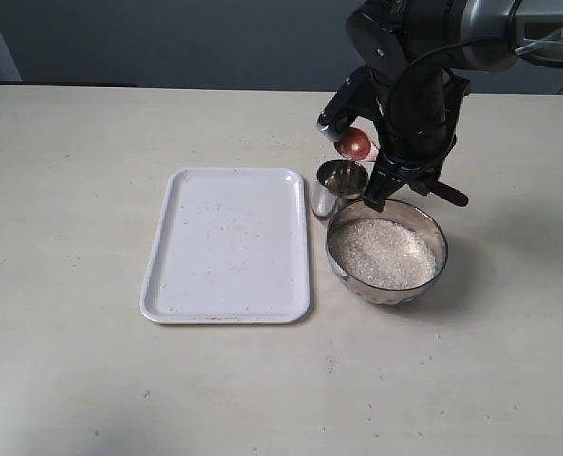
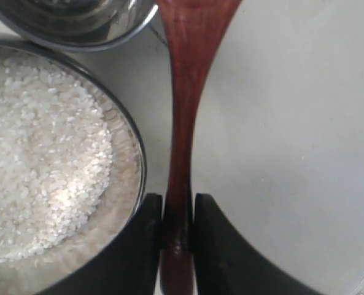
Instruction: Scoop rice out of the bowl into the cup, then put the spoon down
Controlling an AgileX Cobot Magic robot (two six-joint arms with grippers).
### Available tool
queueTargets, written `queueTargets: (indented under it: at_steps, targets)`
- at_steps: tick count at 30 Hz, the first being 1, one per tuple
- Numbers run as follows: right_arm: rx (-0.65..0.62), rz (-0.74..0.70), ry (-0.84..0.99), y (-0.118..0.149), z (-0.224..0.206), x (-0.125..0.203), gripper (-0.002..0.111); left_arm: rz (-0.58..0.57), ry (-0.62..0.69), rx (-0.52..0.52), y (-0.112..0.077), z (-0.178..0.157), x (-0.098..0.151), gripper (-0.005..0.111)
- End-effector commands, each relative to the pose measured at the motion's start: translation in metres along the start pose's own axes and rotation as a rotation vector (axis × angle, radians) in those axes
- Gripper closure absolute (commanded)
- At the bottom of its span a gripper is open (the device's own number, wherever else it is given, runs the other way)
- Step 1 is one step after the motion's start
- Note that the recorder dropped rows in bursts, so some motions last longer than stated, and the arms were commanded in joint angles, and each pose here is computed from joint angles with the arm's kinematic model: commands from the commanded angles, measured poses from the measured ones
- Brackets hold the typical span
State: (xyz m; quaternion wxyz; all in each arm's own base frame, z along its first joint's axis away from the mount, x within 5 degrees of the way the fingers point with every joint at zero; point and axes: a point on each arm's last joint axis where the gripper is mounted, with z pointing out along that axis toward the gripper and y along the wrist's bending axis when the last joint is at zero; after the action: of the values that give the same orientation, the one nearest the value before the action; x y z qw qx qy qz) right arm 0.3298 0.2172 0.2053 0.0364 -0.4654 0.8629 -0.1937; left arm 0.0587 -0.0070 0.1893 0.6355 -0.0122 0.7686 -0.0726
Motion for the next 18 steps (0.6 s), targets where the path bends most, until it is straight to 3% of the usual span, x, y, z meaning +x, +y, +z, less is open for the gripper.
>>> queueTargets:
  at_steps: [1,18]
  targets:
    - [0.008,0.002,0.014,-0.0006,0.0015,0.0015,0.109,-0.001,-0.018,0.005,-0.0004,-0.0004,-0.0026,0.106]
    - [0.055,0.004,0.009,0.0028,-0.0019,-0.0013,0.109,-0.001,-0.018,0.005,-0.0004,-0.0004,-0.0026,0.106]
